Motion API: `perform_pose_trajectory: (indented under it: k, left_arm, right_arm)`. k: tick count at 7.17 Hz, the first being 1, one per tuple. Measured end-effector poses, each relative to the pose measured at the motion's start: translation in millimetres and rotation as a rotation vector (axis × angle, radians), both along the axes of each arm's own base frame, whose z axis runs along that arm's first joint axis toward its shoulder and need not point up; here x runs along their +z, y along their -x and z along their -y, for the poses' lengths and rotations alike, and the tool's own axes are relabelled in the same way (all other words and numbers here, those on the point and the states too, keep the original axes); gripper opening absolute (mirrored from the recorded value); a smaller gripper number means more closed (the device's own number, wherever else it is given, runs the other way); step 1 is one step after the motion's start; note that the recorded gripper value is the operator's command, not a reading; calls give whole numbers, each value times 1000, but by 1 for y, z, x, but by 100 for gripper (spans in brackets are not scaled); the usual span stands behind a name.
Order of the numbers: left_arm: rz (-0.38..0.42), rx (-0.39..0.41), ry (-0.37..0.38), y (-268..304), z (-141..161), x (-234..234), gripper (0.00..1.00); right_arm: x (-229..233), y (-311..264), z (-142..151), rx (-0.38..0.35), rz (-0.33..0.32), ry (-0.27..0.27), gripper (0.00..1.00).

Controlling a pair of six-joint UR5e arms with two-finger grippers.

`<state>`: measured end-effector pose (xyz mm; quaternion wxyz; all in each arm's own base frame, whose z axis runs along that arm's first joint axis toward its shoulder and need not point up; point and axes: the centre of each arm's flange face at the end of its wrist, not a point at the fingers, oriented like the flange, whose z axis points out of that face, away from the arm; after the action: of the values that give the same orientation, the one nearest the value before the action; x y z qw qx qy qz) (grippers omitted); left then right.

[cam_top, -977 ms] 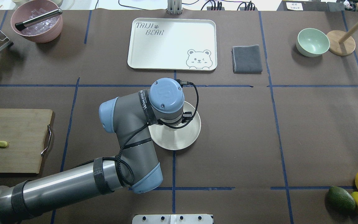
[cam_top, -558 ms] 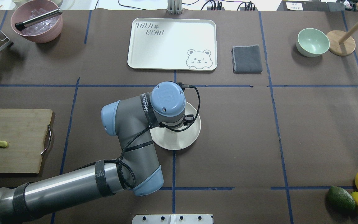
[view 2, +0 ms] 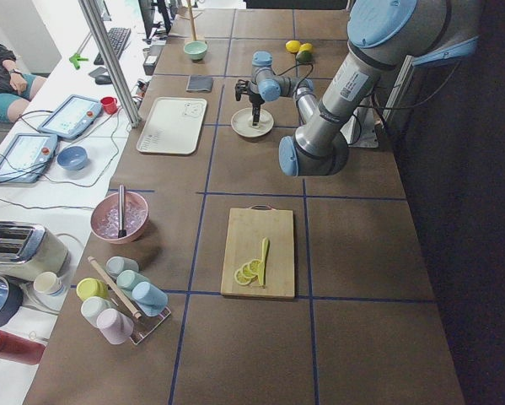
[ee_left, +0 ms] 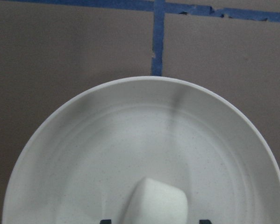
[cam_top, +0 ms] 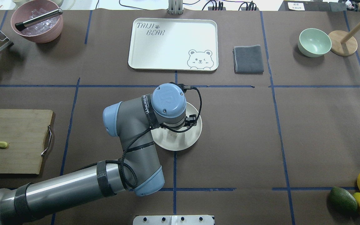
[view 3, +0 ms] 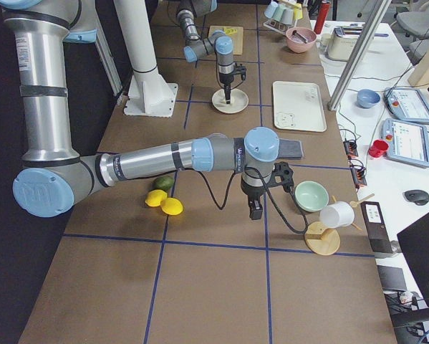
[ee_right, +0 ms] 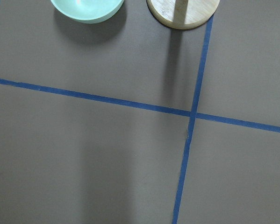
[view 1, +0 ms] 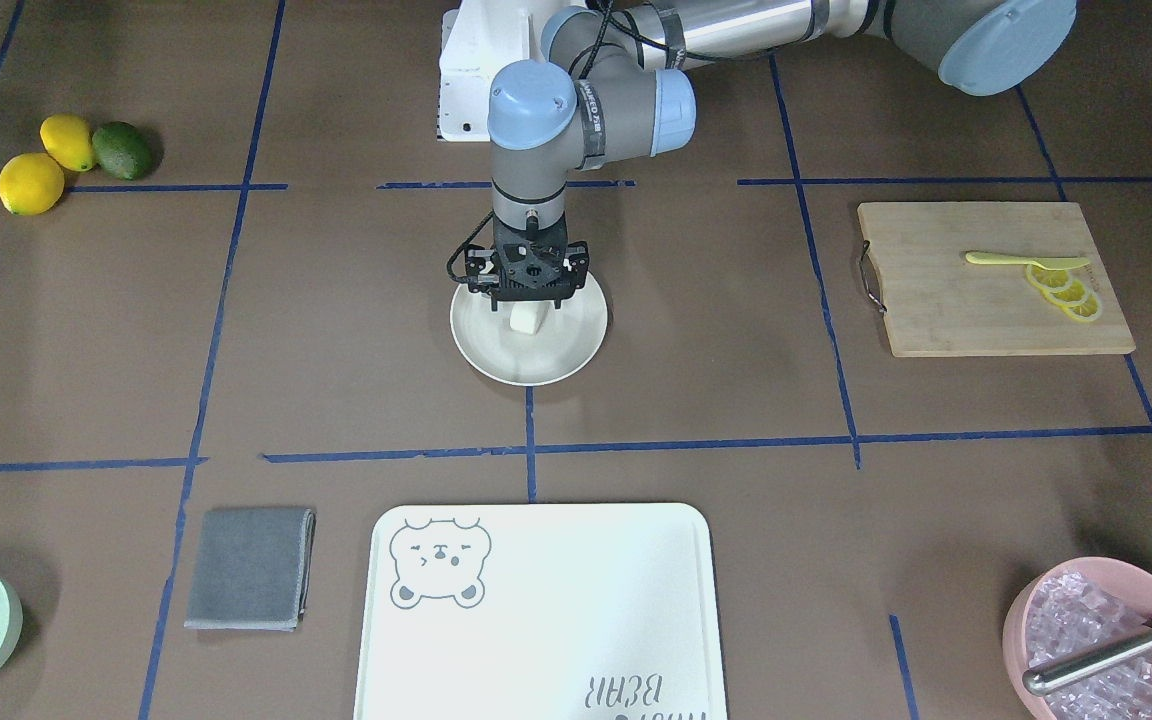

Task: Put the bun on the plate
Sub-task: 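Lower the bun onto the plate and open the left gripper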

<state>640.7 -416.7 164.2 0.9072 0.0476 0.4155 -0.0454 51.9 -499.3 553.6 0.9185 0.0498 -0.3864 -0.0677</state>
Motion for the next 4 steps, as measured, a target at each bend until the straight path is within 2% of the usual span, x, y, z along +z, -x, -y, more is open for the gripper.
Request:
perform_pose_trajectory:
  k: [2, 4]
  left_arm:
    - [-25, -12, -24, 21, 8, -17, 100]
    - [18, -7, -71, 76, 25, -34, 100]
  right_arm:
    - [0, 0, 0, 0, -2, -1, 100]
    - [6, 0, -1, -1, -4, 12, 100]
